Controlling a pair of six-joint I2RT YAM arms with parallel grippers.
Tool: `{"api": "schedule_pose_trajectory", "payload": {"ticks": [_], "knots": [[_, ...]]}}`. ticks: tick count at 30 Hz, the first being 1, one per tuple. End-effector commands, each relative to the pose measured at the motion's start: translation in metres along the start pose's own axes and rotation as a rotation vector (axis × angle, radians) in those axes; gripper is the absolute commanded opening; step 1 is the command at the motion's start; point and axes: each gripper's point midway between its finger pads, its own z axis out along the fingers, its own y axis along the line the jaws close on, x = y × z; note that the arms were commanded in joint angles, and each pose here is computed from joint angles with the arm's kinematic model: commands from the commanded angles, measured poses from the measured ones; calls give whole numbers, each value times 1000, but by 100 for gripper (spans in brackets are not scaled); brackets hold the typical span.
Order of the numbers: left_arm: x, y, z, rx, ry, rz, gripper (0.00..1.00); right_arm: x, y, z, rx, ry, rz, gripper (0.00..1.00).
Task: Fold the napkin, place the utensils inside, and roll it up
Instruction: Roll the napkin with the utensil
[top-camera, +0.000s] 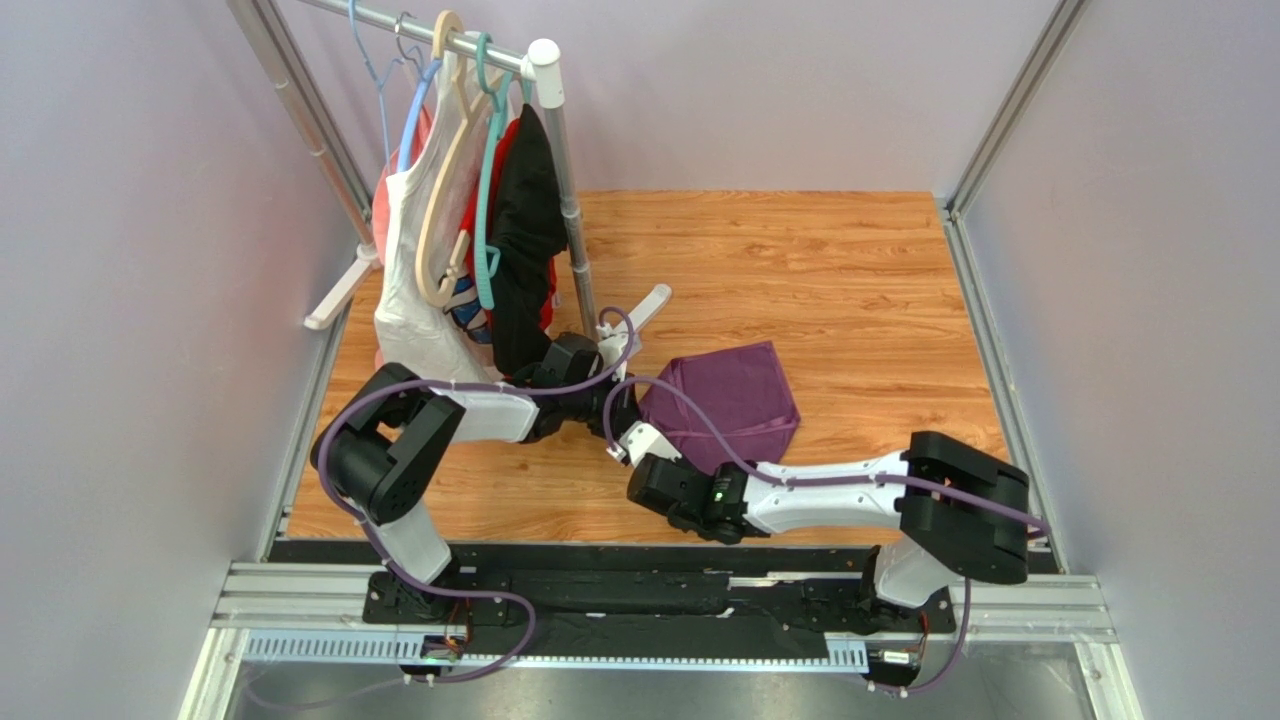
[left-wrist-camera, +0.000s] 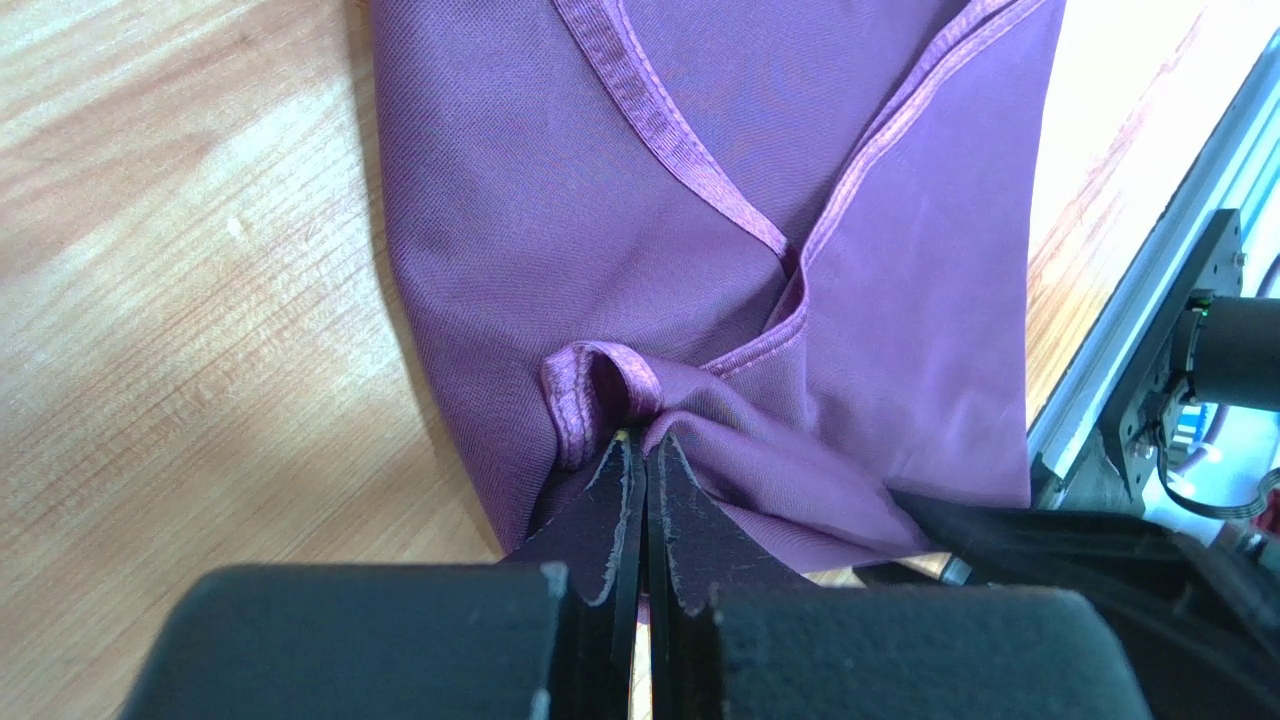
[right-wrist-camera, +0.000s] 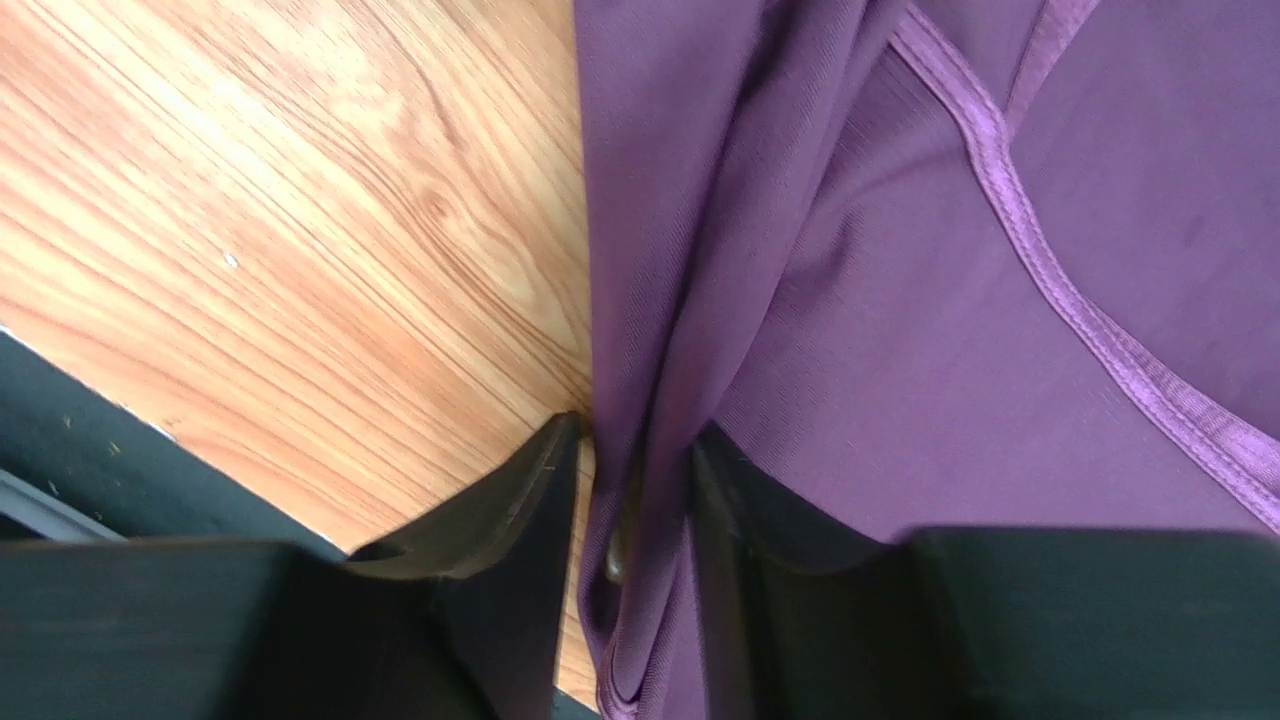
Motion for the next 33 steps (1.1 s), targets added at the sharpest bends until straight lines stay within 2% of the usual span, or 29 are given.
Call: {"api": "schedule_pose_trajectory", "payload": {"ticks": [1, 3, 6, 7, 8, 10, 11, 17, 20, 33], "knots": [[2, 5, 0, -18, 20, -7, 0, -7, 1, 7, 57, -3, -3, 16], [1, 2, -1, -1, 17, 2, 0, -3, 5, 8, 35, 20, 4, 0], [-6, -8, -8, 34, -22, 24, 5, 1, 10, 5, -6, 37, 12, 0], [-7, -10, -10, 35, -29, 27, 10, 1, 13, 3, -27, 41, 19, 0], [-12, -15, -15, 40, -48, 35, 21, 1, 12, 2, -48, 44, 37, 0], [-14, -18, -21, 39, -58, 41, 30, 2, 16, 0, -111, 55, 77, 0], [-20, -22, -27, 39, -81, 54, 41, -3, 17, -3, -137, 39, 94, 0], [-28, -33, -50, 24, -134, 90, 59, -9, 20, -6, -323, 22, 218, 0], [-24, -31, -58, 0, -136, 109, 61, -12, 26, -12, -453, 27, 256, 0], [-3, -29, -74, 24, -210, 215, 68, -25, 22, -20, -788, 33, 378, 0]]}}
